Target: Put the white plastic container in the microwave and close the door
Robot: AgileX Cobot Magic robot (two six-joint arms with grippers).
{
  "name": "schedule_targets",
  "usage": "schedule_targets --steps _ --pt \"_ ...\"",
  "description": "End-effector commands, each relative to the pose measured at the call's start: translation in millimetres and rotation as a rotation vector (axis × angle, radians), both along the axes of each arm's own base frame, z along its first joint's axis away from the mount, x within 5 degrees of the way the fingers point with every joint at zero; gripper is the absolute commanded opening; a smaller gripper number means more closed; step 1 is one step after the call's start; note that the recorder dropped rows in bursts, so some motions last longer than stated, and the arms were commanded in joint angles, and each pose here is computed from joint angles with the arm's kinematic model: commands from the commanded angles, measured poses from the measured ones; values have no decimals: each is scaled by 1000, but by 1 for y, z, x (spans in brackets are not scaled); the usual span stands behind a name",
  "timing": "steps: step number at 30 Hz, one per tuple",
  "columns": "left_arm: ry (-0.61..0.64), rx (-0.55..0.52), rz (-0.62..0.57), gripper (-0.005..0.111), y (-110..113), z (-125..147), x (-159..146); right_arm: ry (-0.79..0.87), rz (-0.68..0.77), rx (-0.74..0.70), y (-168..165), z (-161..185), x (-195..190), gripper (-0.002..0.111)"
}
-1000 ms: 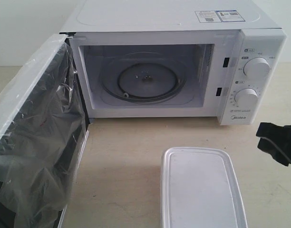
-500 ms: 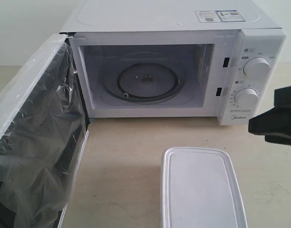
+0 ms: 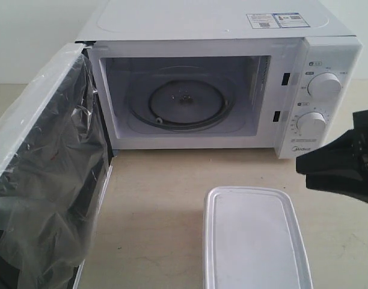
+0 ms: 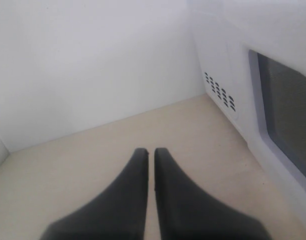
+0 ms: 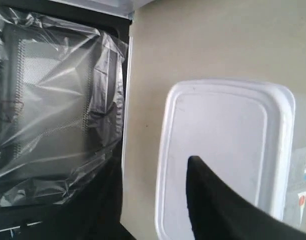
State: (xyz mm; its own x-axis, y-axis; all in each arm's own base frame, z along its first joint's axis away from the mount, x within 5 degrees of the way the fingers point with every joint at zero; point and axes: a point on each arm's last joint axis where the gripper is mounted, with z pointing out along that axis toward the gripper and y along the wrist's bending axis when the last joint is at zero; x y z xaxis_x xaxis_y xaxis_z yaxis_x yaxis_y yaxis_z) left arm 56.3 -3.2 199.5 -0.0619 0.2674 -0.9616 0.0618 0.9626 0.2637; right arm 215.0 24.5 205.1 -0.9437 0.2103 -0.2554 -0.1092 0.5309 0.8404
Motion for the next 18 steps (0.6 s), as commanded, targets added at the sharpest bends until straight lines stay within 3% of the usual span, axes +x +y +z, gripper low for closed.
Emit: schedule_targets --steps 1,4,10,18 --pt "-6 -19 5 4 0 0 0 33 -60 66 -9 -27 -9 36" --pt "-6 -19 5 4 0 0 0 45 -97 76 -18 -31 -14 36" --pt "-6 -19 5 4 0 0 0 214 -112 -45 -17 -62 -37 36" --pt "-6 -19 5 4 0 0 0 240 -130 -77 -16 -69 -37 36"
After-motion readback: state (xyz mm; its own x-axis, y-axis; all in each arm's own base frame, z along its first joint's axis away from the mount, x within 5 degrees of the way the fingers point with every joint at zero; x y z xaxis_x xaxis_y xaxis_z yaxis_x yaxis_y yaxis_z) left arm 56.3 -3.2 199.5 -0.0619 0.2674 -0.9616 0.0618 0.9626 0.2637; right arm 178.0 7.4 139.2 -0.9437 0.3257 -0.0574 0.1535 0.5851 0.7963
